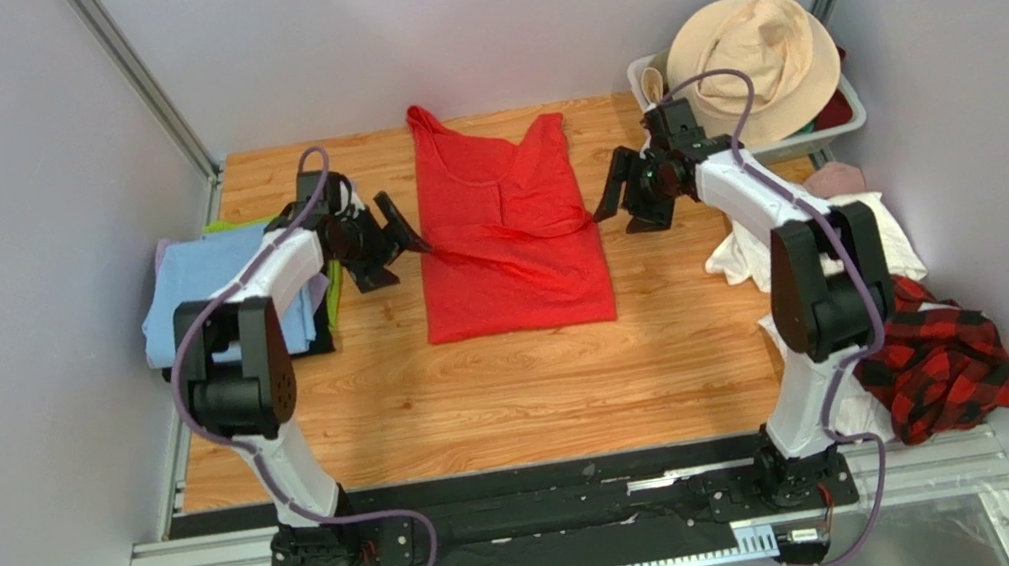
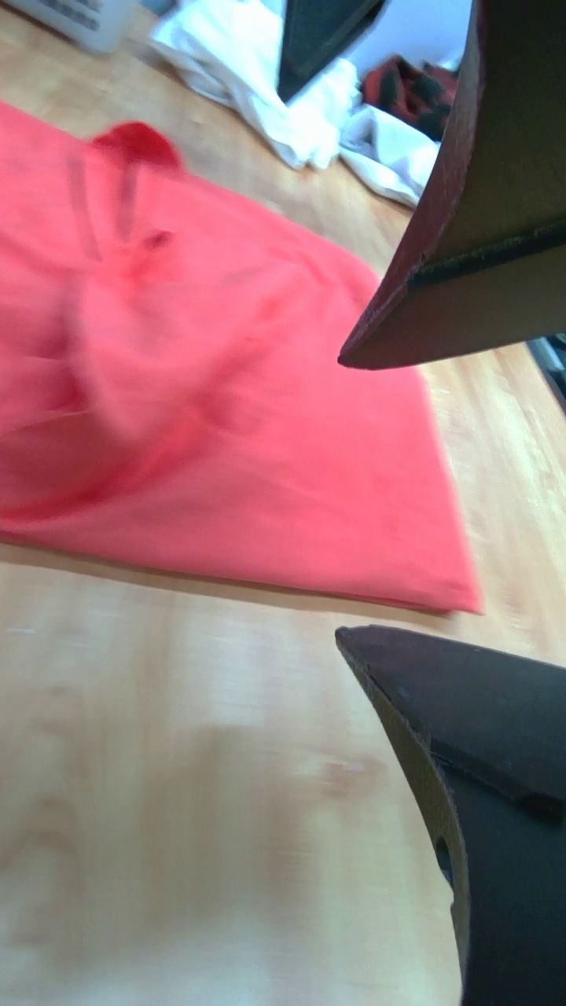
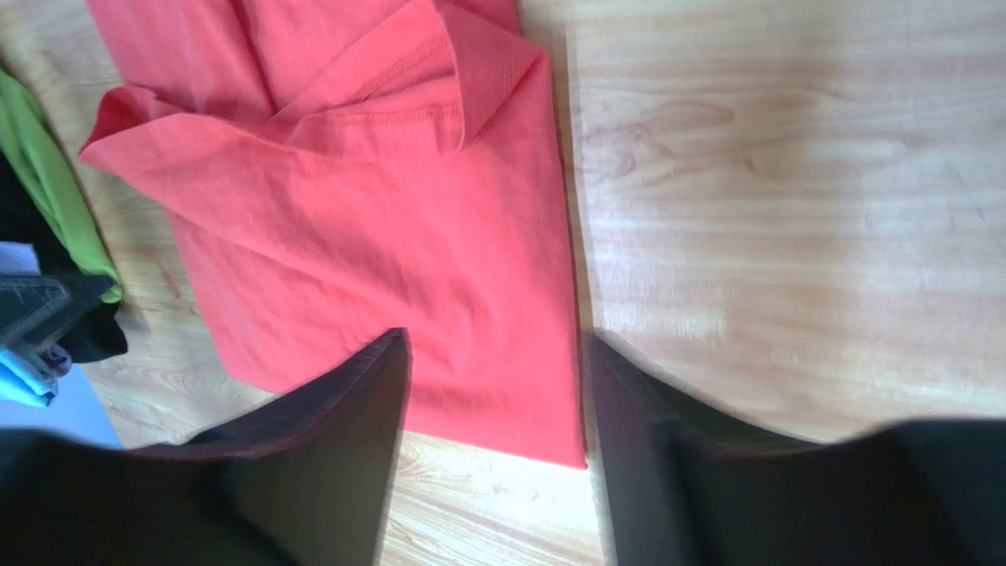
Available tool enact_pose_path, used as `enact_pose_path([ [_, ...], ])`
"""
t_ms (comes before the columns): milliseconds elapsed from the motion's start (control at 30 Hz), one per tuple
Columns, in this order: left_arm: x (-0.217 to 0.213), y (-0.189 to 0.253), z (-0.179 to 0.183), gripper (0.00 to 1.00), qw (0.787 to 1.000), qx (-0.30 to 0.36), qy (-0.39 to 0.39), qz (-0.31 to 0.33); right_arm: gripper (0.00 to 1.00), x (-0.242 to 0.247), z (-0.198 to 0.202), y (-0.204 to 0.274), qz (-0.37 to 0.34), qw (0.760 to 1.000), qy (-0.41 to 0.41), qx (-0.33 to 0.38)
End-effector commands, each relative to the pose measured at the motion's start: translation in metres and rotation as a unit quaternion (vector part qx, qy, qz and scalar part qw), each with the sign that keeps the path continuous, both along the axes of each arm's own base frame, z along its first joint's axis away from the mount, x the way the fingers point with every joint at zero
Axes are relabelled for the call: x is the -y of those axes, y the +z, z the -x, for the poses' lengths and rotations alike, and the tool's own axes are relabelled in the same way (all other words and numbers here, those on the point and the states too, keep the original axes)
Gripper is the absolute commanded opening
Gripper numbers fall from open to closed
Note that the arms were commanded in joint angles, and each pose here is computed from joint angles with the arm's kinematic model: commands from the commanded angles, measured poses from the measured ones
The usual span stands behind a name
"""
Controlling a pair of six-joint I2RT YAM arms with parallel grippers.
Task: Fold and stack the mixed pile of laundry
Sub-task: Fold the tank top at the center of the board.
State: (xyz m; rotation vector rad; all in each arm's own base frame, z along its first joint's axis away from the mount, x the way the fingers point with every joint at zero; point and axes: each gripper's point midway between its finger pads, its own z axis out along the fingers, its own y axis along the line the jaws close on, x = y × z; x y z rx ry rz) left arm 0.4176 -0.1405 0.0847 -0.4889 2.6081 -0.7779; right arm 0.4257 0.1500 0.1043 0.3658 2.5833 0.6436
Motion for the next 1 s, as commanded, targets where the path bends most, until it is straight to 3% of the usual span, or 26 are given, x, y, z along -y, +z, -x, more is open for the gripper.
enact_pose_path([
  [0,-0.001,0.02,0.032,0.84,0.999,0.047,-0.019,-0.006,0.51,-0.004,0.03,0.013,-0.001,0.999,0.017,0.039],
  [100,0.005,0.005,0.062,0.74,0.999,0.03,-0.033,0.007,0.42,-0.004,0.064,-0.009,-0.007,1.0,0.024,0.014],
  [300,0.005,-0.022,0.097,0.75,0.999,0.003,-0.042,-0.004,0.51,-0.01,0.105,-0.039,-0.026,0.999,0.039,-0.021],
  [567,0.009,-0.041,0.105,0.71,0.999,-0.017,-0.05,0.006,0.51,-0.017,0.113,-0.057,-0.039,0.997,0.046,-0.037],
  [967,0.01,-0.056,0.107,0.56,0.998,-0.027,-0.048,-0.004,0.43,-0.03,0.111,-0.072,-0.019,0.996,0.061,-0.057],
])
